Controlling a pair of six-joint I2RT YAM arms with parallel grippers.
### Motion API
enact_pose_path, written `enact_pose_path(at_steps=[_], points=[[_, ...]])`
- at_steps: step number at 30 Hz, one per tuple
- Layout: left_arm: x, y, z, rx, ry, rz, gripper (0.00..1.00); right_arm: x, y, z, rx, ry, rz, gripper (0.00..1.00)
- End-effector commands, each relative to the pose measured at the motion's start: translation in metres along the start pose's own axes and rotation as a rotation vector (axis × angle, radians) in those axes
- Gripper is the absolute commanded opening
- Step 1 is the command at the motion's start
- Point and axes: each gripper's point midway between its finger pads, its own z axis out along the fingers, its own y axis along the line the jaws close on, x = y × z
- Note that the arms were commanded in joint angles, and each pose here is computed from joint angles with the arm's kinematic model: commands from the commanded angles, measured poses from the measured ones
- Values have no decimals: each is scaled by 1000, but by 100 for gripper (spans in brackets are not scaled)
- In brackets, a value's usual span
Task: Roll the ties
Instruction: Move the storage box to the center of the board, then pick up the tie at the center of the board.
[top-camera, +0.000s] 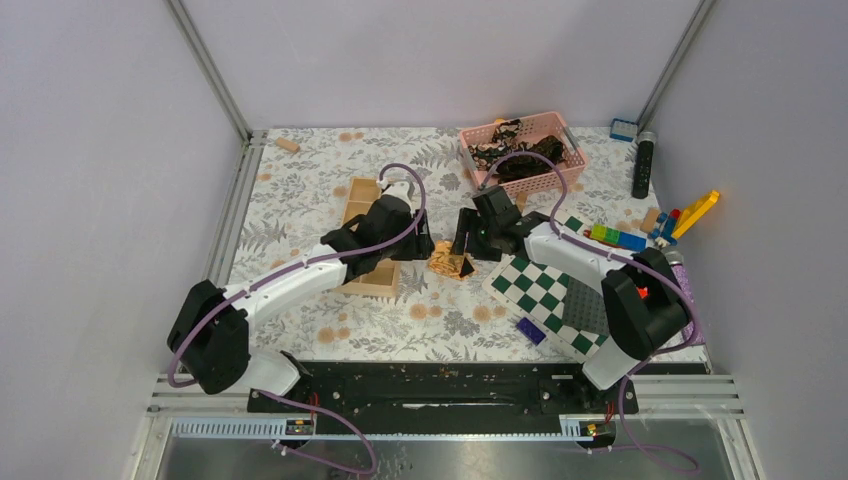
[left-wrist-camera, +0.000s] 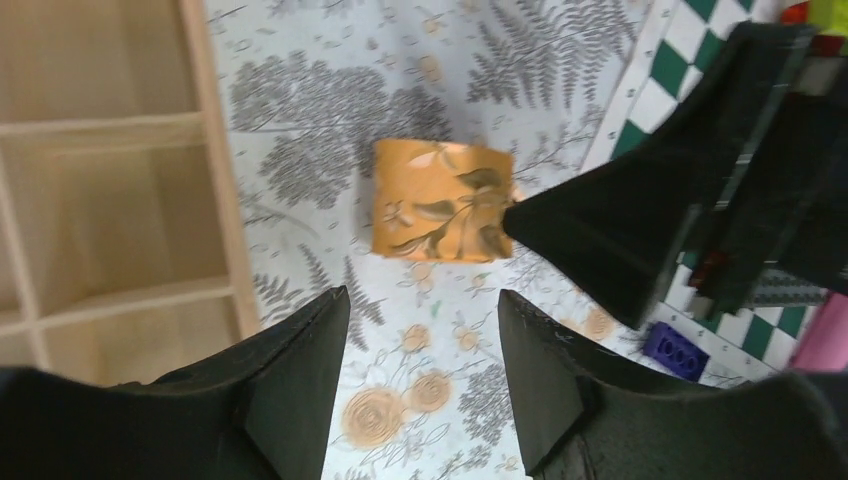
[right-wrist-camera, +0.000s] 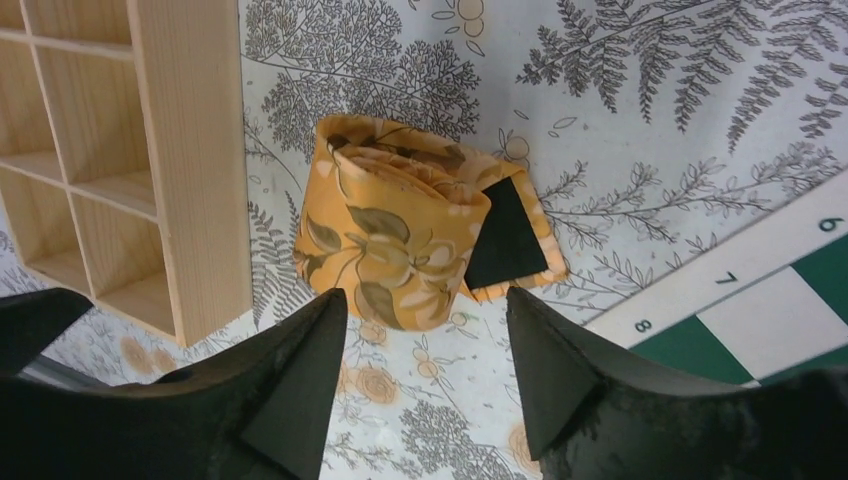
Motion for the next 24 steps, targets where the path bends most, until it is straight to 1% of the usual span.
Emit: enact_pose_path(at_steps=[1,2,7,11,20,24], points=[[-9,-32,13,160,-47,-10,58,-19,15,10,-48,-58,17,62],[-7,-31,15,162,-51,-12,59,-18,13,13,-45,-58,22,59],[-7,-33,27,174,-60,-16,60,-18,14,19,-69,-56,45,53],[0,-30,39,157,-41,-16,60,-14,12,22,-61,-45,58,46],[12,-21,53,121,-9,-22,61,2,0,27,-32,-10,84,36],[11,-22,58,129,-15,-24,62,8,-10,29,1,1,97,32]])
